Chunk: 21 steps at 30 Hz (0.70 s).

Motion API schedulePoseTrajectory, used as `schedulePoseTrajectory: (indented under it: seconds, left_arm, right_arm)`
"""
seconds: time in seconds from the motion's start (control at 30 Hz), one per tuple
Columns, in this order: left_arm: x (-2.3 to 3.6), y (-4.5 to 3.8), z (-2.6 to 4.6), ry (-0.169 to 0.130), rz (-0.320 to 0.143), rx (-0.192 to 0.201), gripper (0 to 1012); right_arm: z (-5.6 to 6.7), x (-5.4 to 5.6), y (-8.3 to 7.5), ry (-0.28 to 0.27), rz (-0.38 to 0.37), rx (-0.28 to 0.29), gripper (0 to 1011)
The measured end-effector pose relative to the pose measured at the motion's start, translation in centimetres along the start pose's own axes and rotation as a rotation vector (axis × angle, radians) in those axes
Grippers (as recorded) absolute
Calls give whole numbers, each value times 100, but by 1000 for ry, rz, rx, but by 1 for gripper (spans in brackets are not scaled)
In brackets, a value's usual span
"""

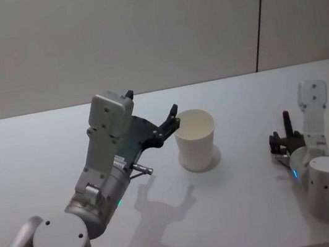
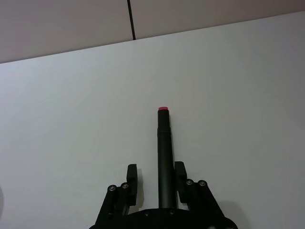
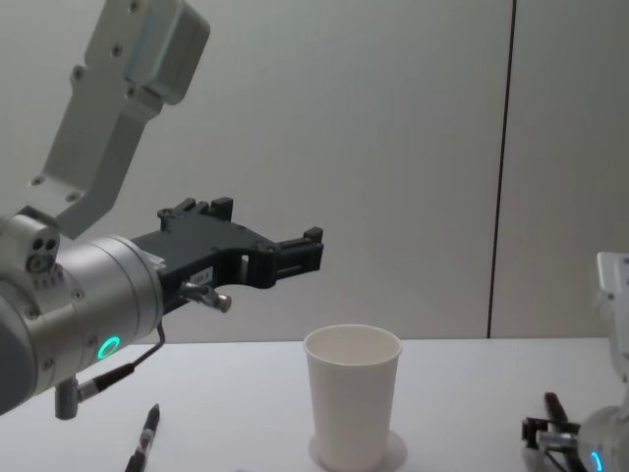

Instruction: Place the pen into the pen holder.

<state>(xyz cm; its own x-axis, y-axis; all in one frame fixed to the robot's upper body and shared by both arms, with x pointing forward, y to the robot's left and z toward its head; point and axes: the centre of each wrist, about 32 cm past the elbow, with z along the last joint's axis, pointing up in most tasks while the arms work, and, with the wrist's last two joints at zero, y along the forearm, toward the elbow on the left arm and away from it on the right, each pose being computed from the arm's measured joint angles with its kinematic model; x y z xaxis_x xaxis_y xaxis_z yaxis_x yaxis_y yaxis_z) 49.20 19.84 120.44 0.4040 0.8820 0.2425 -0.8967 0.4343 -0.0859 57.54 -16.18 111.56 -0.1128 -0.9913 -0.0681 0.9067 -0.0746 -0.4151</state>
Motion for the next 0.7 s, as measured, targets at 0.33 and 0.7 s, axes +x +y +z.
schedulePoseTrajectory:
  seconds: [0.33, 0.7]
  left_arm:
    - [0, 0, 0, 0, 0, 0, 1004]
    - [0, 0, 0, 0, 0, 0, 1004]
  right_arm:
    - [-21, -10, 47, 6, 0, -1, 198]
    - [-15, -13, 28, 6, 13, 42, 183]
